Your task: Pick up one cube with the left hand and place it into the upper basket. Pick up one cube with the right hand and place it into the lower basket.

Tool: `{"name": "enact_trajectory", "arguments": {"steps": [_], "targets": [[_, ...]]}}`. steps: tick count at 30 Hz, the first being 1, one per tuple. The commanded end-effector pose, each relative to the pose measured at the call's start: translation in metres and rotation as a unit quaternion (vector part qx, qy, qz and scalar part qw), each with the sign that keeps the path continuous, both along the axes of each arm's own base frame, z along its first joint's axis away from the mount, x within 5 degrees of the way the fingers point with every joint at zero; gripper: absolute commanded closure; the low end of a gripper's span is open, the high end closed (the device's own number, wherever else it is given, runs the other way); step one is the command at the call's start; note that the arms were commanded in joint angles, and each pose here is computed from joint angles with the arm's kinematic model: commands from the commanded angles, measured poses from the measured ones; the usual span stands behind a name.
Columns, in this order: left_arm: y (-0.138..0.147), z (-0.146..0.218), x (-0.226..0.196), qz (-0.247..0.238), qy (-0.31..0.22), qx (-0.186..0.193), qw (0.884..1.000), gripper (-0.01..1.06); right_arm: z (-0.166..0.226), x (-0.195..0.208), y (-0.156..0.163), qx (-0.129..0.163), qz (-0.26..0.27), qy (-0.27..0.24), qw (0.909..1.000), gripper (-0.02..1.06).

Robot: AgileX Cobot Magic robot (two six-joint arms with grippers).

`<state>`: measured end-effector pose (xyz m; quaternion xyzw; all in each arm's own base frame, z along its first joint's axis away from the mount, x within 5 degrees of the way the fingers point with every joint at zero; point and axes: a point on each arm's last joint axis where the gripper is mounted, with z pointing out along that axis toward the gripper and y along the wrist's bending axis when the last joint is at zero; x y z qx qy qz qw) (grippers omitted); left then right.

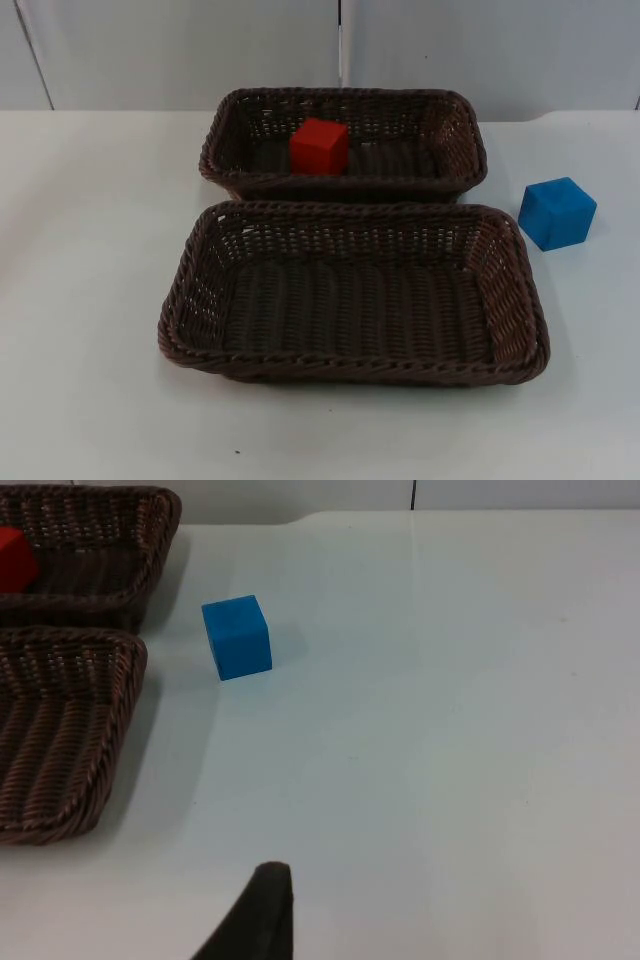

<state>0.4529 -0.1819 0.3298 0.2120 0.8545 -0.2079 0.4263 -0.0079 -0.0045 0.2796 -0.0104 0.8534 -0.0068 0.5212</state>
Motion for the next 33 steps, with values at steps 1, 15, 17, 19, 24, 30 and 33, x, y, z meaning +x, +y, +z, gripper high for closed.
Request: {"name": "enact_trajectory", "arguments": {"steps": [1, 15, 17, 19, 24, 30, 33], "targets": [[0.002, 0.008, -0.008, -0.002, -0.005, 0.004, 1.0, 0.1, 0.001, 0.001, 0.0, -0.005, 0.0, 0.0, 1.0, -0.01], [0.022, 0.002, -0.054, 0.017, 0.005, 0.018, 1.0, 0.1, 0.001, 0.001, 0.0, -0.005, 0.0, 0.0, 1.0, -0.01], [0.025, 0.004, -0.063, 0.017, 0.006, 0.02, 1.0, 0.1, 0.001, 0.001, 0.0, -0.005, 0.0, 0.0, 1.0, -0.01], [0.029, 0.006, -0.074, 0.018, 0.008, 0.021, 1.0, 0.1, 0.001, 0.001, 0.0, -0.005, 0.0, 0.0, 1.0, -0.01], [0.036, 0.009, -0.094, 0.022, 0.006, 0.021, 1.0, 0.1, 0.001, 0.001, 0.0, -0.005, 0.0, 0.0, 1.0, -0.01], [0.048, 0.017, -0.128, 0.021, -0.001, 0.028, 0.999, 0.1, 0.001, 0.001, 0.0, -0.005, 0.0, 0.0, 1.0, -0.01], [0.053, 0.018, -0.14, 0.022, -0.001, 0.028, 0.999, 0.1, 0.001, 0.001, 0.0, -0.004, 0.0, 0.0, 1.0, -0.01]]}}
